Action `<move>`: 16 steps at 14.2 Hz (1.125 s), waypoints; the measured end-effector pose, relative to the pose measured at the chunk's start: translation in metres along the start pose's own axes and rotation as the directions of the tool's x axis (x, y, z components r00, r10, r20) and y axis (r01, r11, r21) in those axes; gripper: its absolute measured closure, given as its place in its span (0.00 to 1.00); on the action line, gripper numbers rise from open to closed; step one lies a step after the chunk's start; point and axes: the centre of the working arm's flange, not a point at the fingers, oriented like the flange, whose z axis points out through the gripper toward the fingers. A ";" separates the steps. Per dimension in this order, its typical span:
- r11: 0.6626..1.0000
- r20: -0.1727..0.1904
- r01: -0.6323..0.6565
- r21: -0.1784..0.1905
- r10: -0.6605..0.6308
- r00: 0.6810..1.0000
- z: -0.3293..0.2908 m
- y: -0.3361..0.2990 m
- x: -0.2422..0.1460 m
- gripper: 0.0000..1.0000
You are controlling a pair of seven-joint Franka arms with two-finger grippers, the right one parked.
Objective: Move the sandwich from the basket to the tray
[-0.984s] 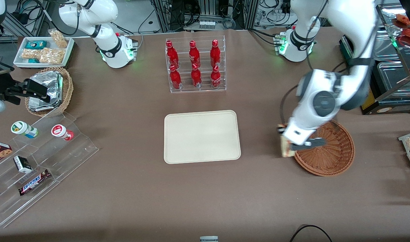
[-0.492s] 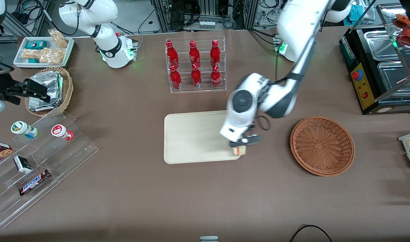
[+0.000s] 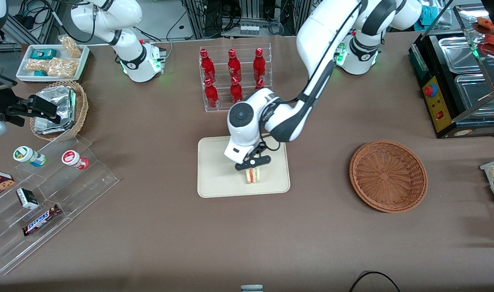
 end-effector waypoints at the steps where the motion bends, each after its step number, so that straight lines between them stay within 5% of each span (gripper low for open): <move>1: 1.000 0.003 -0.004 -0.001 0.004 1.000 0.005 0.006 -0.005 0.85; 6: 1.000 0.022 -0.015 -0.008 0.016 1.000 0.024 0.017 -0.019 0.85; 11: 0.999 0.005 -0.009 -0.034 0.009 1.000 0.002 0.022 -0.014 0.41; 15: 1.000 -0.020 -0.004 -0.021 0.003 1.000 -0.085 0.007 -0.008 0.01; 16: 1.000 -0.027 0.001 -0.005 -0.001 1.000 -0.107 -0.003 -0.007 0.00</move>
